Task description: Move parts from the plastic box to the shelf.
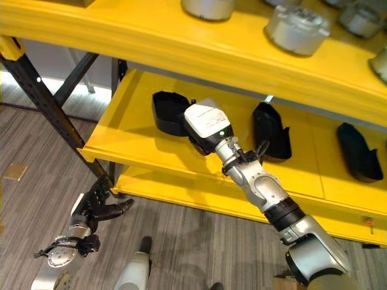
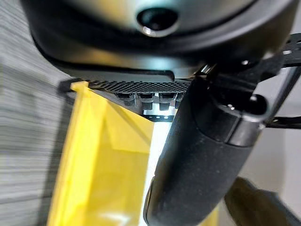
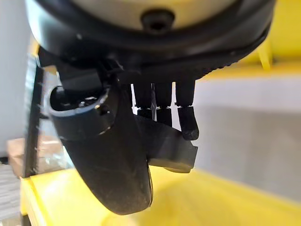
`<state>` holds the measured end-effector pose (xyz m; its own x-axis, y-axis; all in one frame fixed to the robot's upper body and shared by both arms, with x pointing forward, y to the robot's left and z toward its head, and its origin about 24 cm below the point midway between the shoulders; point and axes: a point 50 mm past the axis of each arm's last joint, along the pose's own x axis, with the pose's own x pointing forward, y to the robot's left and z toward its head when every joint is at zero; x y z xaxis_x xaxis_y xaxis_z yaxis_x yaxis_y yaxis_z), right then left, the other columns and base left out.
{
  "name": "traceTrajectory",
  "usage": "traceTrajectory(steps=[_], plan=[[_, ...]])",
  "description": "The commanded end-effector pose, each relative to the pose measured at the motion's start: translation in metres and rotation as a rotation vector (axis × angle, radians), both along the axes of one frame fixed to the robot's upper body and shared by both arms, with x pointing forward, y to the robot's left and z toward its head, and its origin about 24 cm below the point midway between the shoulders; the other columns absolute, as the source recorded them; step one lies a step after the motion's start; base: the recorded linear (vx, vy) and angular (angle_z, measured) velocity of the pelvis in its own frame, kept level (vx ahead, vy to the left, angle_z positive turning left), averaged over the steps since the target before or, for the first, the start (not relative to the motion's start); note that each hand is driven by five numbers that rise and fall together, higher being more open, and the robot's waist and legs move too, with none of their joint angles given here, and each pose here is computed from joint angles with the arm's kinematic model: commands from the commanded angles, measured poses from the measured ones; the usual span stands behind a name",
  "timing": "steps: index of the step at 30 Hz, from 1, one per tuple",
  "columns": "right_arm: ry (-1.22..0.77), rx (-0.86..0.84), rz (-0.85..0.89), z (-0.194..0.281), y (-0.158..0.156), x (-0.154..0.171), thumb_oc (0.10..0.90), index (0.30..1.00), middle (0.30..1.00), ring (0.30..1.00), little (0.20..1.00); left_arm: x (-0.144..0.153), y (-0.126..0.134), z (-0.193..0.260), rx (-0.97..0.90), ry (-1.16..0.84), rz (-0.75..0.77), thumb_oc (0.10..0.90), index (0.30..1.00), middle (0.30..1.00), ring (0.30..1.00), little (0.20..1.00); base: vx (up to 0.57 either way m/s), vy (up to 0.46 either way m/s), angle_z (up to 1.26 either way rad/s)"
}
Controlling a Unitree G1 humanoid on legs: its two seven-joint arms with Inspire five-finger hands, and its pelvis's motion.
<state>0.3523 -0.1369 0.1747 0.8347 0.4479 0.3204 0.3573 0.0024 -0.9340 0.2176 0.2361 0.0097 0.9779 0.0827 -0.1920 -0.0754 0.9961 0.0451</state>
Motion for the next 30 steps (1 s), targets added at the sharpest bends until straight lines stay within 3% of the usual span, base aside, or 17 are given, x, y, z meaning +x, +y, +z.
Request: traceTrajectory(steps=[1, 12, 30], plan=[[-0.274, 0.124, 0.02, 0.079, 0.011, 0.008, 0.4, 0.3, 0.3, 0.3, 0.3, 0.02, -0.008, 0.054, -0.032, -0.291, -0.064, 0.9, 1.0, 1.0, 1.0, 1.0, -0.11, 0.029, 0.07], [-0.23, 0.178, -0.181, 0.091, -0.01, 0.044, 0.4, 0.3, 0.3, 0.3, 0.3, 0.027, -0.021, 0.066, -0.057, -0.337, -0.135, 0.9, 1.0, 1.0, 1.0, 1.0, -0.05, 0.017, 0.08], [-0.173, 0.01, -0.251, 0.063, -0.031, 0.039, 0.4, 0.3, 0.3, 0.3, 0.3, 0.031, -0.025, 0.069, -0.058, -0.36, -0.128, 0.9, 1.0, 1.0, 1.0, 1.0, 0.0, 0.005, 0.01]])
